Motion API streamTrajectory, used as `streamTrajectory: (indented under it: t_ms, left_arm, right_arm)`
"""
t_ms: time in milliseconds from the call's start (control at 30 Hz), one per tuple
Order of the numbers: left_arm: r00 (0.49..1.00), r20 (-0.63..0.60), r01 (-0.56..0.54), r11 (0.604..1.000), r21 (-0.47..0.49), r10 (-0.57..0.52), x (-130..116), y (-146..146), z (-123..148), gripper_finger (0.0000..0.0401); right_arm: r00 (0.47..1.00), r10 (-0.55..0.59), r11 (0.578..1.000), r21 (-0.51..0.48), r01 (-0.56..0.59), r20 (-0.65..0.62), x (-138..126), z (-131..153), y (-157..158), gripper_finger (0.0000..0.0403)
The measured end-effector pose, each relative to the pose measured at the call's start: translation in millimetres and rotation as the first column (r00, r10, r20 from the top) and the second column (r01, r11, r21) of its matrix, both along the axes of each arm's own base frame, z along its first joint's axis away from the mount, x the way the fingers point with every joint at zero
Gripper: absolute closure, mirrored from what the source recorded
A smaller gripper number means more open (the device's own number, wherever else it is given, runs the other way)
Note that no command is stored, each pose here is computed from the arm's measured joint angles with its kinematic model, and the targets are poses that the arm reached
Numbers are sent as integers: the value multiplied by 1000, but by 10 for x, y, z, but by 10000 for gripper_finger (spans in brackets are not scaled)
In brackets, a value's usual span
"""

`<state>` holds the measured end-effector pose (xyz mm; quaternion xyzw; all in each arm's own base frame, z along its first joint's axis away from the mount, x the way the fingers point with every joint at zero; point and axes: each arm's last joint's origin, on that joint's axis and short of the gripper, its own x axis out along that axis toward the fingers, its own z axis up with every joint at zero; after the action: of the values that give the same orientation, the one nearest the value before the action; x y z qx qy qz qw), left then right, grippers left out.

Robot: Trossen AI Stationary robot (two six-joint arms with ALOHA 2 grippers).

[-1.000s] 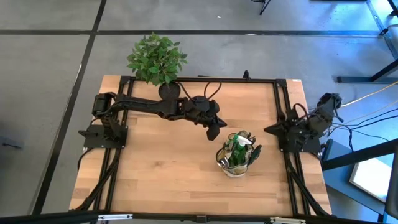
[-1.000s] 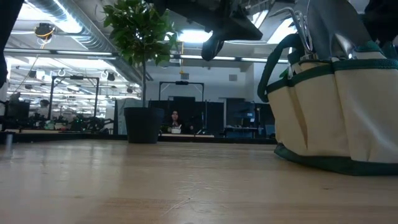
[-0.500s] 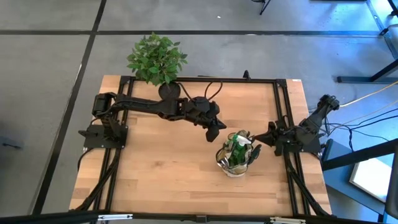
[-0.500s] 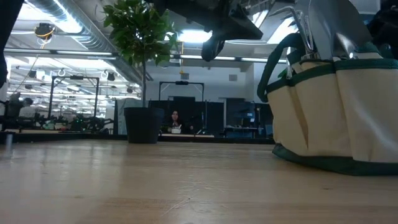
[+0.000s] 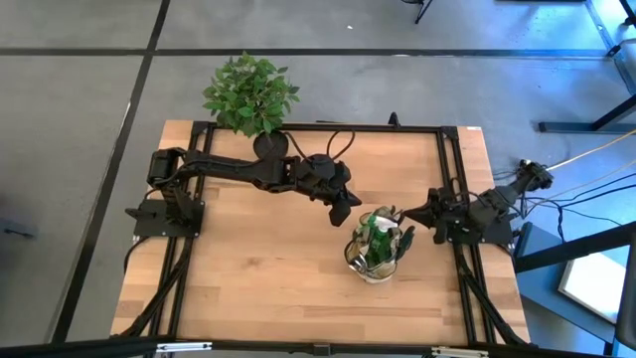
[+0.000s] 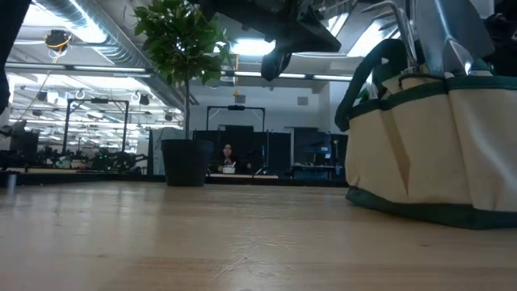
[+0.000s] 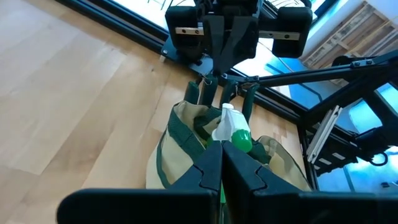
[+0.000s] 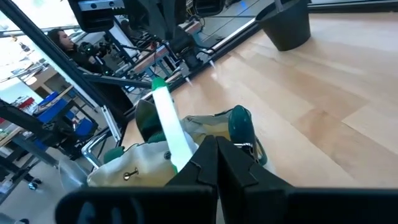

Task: Pick & Place Garden tools in Gardening bag
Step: Adjust the brown gardening bag on the table, then return to Home Position

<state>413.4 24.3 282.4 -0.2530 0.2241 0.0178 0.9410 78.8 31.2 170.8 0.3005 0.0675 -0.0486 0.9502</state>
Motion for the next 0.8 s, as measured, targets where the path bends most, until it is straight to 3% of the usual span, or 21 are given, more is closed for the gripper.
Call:
streamTrajectory:
  t_ms: [367,800]
  left_arm:
    - [1000,0,-1,1000,-3,1,0,0,0,400]
    - [1000,-2,3,1000,-17,-3,2,-37,0,400]
  right_arm:
    - [998,8,1000,-24,-6,66,85,23,-94,403]
    - [998,-1,998,-68,5,58,126,23,-264,403]
